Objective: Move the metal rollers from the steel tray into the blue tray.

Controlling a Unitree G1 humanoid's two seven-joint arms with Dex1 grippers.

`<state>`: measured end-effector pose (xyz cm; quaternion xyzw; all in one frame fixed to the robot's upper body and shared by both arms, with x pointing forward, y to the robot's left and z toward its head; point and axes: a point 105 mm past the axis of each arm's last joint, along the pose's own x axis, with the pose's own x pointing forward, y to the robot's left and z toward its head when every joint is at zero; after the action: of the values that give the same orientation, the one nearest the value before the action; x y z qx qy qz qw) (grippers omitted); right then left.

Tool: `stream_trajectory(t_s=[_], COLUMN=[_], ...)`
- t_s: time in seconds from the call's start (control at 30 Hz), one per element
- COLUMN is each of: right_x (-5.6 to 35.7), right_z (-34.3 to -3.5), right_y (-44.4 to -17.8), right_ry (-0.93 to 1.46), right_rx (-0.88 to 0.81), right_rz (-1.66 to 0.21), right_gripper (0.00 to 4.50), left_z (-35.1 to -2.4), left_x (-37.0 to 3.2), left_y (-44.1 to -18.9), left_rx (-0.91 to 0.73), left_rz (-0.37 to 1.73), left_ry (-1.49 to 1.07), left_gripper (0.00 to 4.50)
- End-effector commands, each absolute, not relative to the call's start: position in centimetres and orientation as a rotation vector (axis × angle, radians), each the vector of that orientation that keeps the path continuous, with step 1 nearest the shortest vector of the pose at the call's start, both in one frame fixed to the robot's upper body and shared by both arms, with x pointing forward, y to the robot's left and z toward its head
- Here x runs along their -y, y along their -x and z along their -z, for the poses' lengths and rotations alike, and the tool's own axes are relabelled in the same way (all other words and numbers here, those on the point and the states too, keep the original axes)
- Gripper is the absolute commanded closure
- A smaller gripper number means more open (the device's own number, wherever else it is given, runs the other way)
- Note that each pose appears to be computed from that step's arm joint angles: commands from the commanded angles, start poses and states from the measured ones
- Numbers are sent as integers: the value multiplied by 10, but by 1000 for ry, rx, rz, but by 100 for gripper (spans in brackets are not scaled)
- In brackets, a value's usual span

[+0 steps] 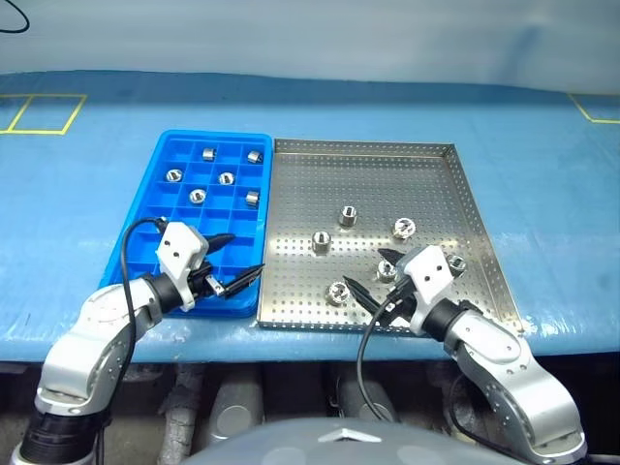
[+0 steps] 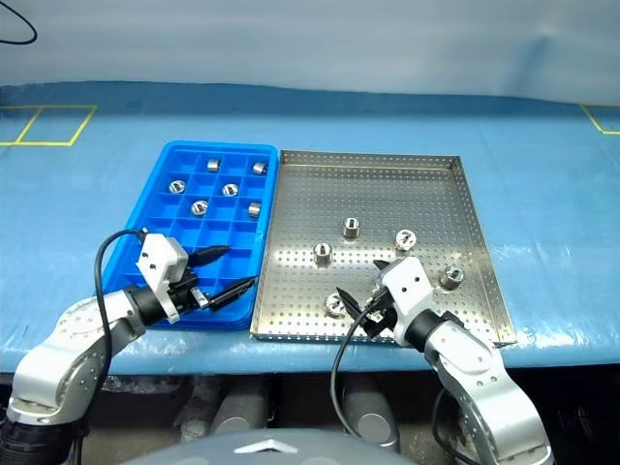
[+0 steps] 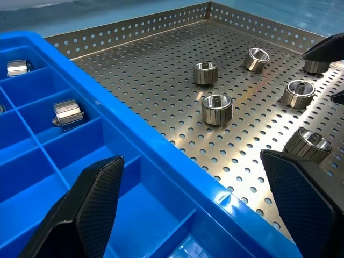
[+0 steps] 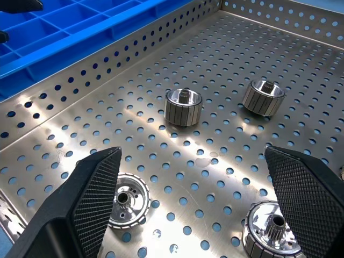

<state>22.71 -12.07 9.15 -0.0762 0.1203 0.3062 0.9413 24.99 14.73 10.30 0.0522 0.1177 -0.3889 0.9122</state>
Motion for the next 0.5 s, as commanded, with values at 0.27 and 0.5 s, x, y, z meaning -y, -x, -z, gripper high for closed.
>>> stream_trajectory(t_s=[0.27,0.5], right_x=[114,115], right_z=[-107,-113], right_y=[-225,-224], right_ry=[159,164], right_rx=[-179,-154], right_rz=[-641,-631], right_gripper=[0,0], left_z=[-110,-130], left_x=[-142,-115], left_y=[-251,-284], left_rx=[-211,-160], left_rz=[833,938], left_ry=[-132,-214], left_gripper=[3,3])
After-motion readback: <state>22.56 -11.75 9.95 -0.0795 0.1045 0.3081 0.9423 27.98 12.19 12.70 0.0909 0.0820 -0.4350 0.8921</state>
